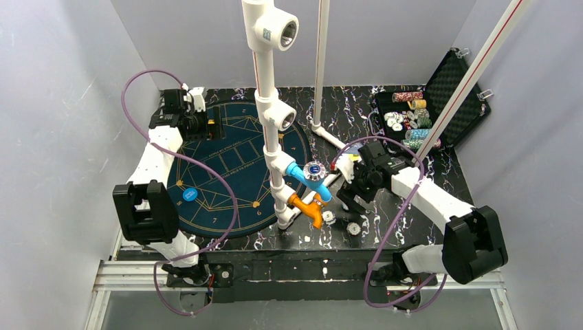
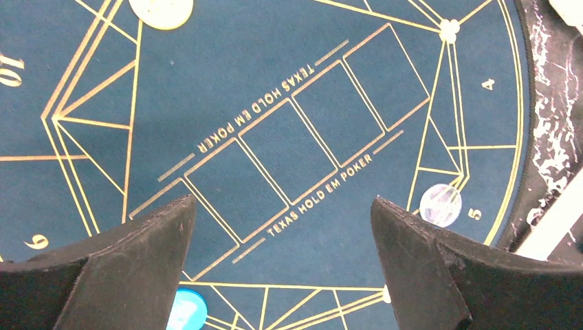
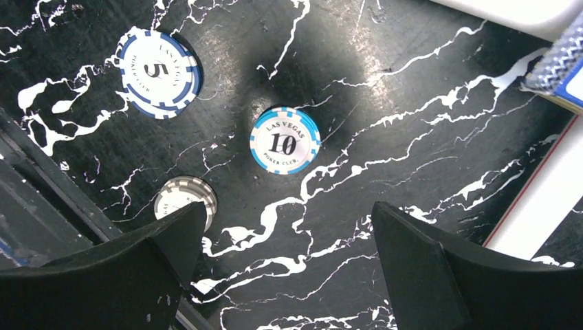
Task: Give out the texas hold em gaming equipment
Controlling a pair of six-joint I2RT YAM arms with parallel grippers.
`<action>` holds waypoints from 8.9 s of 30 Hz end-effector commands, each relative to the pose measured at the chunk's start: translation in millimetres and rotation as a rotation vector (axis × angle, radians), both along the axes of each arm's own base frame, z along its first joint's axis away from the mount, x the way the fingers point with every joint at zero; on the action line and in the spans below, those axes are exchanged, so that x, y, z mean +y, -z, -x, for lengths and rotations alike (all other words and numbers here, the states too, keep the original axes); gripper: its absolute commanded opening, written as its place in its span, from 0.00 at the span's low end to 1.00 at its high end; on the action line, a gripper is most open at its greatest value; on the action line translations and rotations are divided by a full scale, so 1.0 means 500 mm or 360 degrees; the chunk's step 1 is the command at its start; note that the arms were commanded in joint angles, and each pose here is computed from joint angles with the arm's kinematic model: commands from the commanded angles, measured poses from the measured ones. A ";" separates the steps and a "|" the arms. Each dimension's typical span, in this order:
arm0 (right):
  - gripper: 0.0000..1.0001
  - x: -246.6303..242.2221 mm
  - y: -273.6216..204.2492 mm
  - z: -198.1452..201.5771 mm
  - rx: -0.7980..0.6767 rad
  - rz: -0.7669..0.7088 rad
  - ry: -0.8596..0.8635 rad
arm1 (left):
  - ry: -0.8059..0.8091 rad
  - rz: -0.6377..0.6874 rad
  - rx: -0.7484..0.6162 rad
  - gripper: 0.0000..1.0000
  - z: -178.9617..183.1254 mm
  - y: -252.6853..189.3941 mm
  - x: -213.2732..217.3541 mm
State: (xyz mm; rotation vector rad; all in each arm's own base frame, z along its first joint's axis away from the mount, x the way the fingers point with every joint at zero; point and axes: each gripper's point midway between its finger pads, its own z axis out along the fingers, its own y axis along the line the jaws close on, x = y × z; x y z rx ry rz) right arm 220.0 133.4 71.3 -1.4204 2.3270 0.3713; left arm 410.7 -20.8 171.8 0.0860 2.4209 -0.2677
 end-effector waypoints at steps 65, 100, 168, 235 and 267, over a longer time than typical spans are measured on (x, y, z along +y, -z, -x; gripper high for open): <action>0.25 0.177 -0.071 -0.197 -0.0213 -0.0205 -0.0077 | -0.0050 0.0147 0.0150 0.98 0.054 0.026 -0.026; 0.23 0.734 -0.043 -0.343 -0.0398 -0.0730 -0.0462 | -0.0192 0.0400 0.0146 0.98 0.044 -0.002 0.010; 0.81 0.026 0.024 -0.049 -0.0074 0.0257 -0.0095 | -0.0188 0.0377 0.0122 0.98 0.051 0.004 0.023; 0.44 0.046 0.139 -0.002 0.0158 0.0324 -0.0020 | -0.0191 0.0358 0.0156 0.98 0.050 0.020 0.027; 0.35 0.281 -0.086 -0.186 -0.0057 -0.0231 -0.0095 | -0.0189 0.0396 0.0172 0.98 0.051 0.023 0.021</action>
